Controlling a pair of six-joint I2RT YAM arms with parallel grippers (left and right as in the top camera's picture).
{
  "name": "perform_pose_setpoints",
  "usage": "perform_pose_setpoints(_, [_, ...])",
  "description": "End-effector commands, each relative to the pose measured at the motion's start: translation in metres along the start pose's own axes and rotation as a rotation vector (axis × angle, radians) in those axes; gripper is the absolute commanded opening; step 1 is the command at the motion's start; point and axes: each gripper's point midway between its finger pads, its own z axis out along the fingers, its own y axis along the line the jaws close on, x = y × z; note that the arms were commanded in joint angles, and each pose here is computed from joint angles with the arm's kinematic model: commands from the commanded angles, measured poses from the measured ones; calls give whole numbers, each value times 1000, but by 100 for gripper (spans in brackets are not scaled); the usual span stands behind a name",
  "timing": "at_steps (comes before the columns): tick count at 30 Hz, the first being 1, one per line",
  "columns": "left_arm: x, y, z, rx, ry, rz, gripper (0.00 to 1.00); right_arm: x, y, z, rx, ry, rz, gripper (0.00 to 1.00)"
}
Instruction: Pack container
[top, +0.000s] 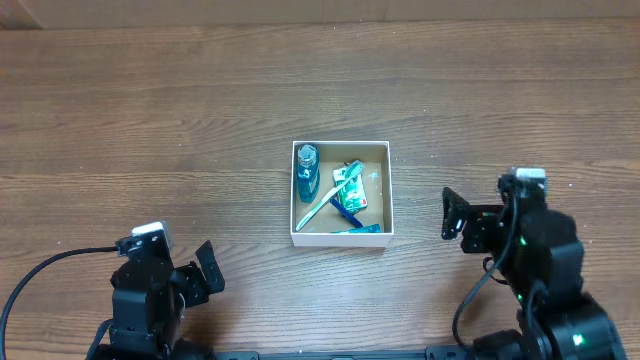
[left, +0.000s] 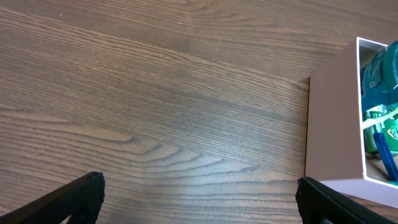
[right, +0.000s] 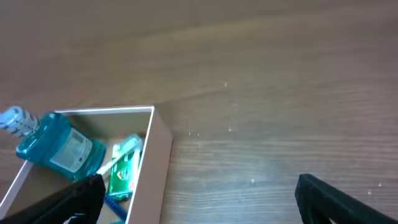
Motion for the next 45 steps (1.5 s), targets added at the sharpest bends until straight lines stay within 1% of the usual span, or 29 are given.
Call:
perform_pose_setpoints(1, [1, 2, 2, -13, -1, -10, 100, 6, -4, 0, -22, -106, -52, 100])
perform_pose_setpoints(8, [1, 2, 2, -13, -2, -10, 100, 10, -11, 5, -59, -402, -40, 100])
perform_pose_setpoints(12, [1, 2, 2, -13, -2, -10, 100, 9, -19, 2, -53, -531, -33, 100])
perform_pose_setpoints(16, [1, 2, 2, -13, -2, -10, 100, 12, -20, -2, -61, -646, -110, 100])
perform_pose_setpoints(20, [1, 2, 2, -13, -2, -10, 100, 21, -23, 8, -52, -642, -127, 100])
perform_pose_setpoints(22, [1, 2, 2, -13, -1, -10, 100, 36, -19, 18, -62, -571, -211, 100])
perform_pose_setpoints(24, [1, 2, 2, -13, -1, -10, 100, 49, -20, 26, -67, -512, -211, 100])
perform_pose_setpoints(45, [1, 2, 2, -13, -2, -10, 100, 48, -20, 25, -67, -516, -212, 100])
